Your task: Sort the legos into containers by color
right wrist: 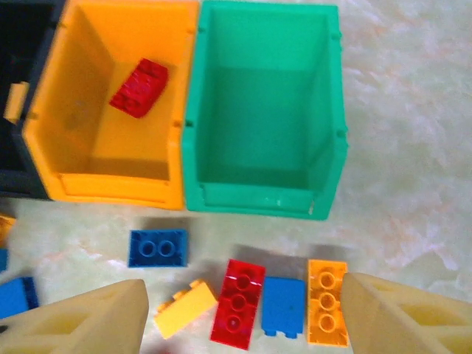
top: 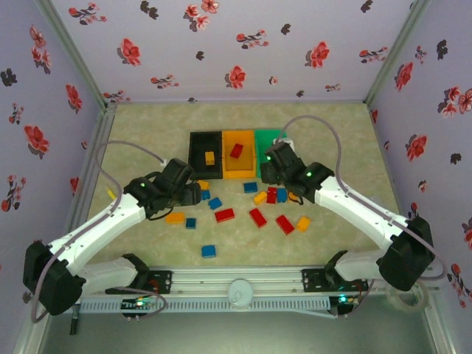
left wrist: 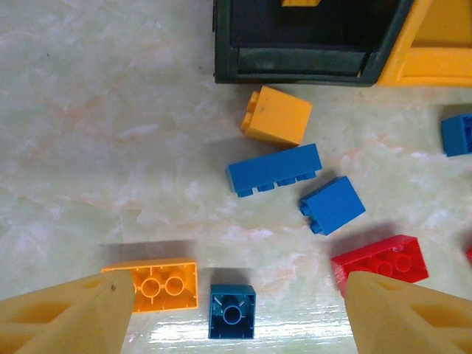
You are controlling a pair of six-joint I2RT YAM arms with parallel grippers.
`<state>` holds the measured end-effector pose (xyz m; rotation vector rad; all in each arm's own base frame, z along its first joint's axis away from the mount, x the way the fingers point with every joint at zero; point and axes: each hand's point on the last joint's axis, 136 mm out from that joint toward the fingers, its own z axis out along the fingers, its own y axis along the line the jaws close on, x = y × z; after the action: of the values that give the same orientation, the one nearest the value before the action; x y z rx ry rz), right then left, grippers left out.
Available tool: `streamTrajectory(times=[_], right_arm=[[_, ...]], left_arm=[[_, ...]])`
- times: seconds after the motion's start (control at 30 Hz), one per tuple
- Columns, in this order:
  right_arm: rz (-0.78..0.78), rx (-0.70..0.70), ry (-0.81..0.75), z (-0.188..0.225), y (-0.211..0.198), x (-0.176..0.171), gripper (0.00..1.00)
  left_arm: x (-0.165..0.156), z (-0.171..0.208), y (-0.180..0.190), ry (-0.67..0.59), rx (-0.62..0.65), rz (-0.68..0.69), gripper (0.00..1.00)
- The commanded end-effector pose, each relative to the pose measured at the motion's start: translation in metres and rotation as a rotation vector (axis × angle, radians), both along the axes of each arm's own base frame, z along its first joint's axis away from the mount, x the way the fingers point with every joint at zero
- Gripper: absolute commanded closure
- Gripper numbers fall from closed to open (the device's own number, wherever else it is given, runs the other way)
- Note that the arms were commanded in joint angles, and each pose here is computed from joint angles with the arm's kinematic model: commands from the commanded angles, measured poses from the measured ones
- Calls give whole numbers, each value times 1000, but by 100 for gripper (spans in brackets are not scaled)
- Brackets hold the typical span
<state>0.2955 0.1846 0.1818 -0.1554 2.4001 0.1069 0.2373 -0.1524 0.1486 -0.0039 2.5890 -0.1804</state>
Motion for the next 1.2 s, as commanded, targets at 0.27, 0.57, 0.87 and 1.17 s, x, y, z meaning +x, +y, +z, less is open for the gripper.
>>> streamTrajectory(times=[0.27,0.57,0.87,1.17], right_arm=[[-132,-85,100,-57,-37,-22,44],[-154,-72,179,-85,-40,-19,48],[-149,-64,193,-90,-38,-21,51],[-145,-60,190,-88,-40,-23,51]], left_arm=[[-11,-23,-2,49,-9,29,25],[-16,-25,-11,46,-28,10,25],[-39,-62,-9,132,-6,63,26],[-55,-81,21,149,81,171,17]])
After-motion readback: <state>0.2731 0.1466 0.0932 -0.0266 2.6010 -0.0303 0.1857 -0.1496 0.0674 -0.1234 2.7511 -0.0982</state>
